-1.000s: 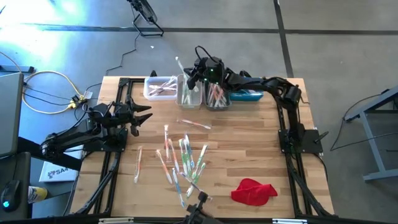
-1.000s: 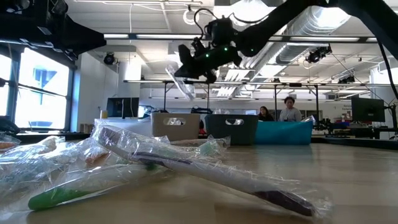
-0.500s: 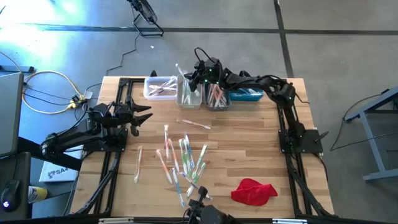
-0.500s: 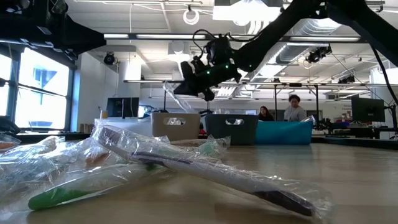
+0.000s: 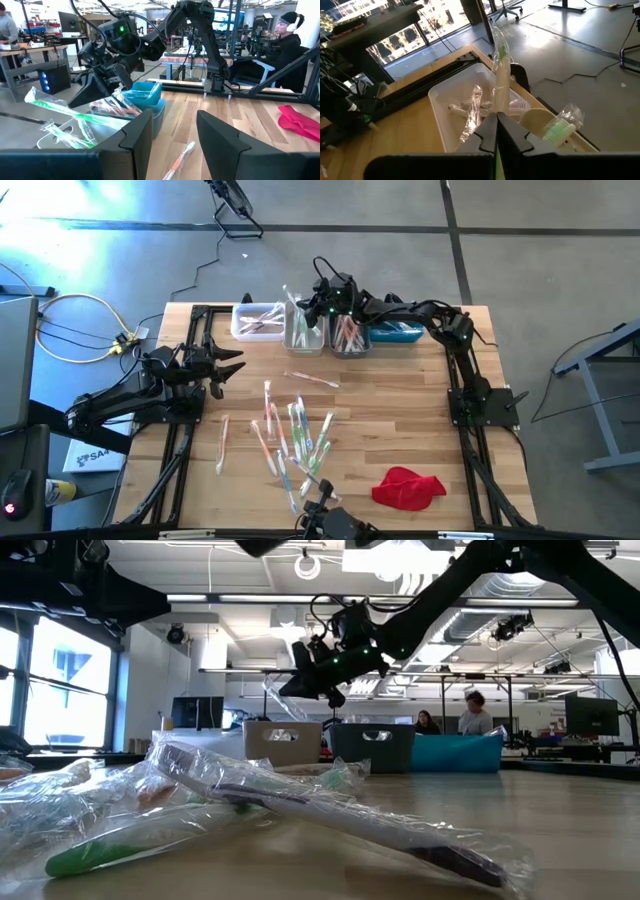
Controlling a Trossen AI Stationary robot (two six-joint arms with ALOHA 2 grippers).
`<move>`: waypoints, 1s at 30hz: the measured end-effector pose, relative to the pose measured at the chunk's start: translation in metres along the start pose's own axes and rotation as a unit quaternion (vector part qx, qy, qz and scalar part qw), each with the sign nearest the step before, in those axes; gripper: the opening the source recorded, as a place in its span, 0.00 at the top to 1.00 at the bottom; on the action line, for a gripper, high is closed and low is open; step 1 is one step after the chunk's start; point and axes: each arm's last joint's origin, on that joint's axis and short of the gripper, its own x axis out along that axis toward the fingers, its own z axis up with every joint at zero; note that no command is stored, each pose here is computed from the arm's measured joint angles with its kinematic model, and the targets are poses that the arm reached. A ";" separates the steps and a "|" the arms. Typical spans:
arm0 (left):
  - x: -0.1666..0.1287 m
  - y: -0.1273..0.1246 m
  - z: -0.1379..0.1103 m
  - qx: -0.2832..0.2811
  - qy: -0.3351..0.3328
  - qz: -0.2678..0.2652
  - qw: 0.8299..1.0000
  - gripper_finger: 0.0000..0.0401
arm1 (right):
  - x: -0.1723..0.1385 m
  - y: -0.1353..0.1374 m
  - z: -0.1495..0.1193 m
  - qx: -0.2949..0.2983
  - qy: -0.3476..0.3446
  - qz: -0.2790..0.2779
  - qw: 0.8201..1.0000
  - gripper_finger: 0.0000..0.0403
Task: Pick & Place Toothbrushes
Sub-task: Put the green toothbrush into the gray bin, then put the orange toothbrush into the dark green bin
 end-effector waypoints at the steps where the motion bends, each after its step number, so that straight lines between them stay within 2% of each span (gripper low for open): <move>1: 0.000 0.000 0.000 0.000 0.000 0.000 1.000 0.63 | 0.000 0.000 0.000 0.001 0.002 0.000 1.000 1.00; 19: 0.000 0.000 0.000 0.000 0.000 0.000 1.000 0.63 | 0.000 0.000 -0.001 0.001 0.004 -0.003 1.000 0.98; 22: 0.000 0.000 0.000 0.000 0.000 0.000 1.000 0.63 | 0.000 0.000 -0.002 0.001 0.009 -0.018 1.000 0.93; 26: 0.000 0.000 0.000 0.000 0.000 0.000 1.000 0.63 | 0.000 -0.002 -0.003 0.002 0.012 -0.033 0.999 0.82; 30: 0.000 0.000 0.000 0.000 0.000 0.000 1.000 0.63 | -0.001 0.000 -0.001 0.005 0.013 -0.024 1.000 0.74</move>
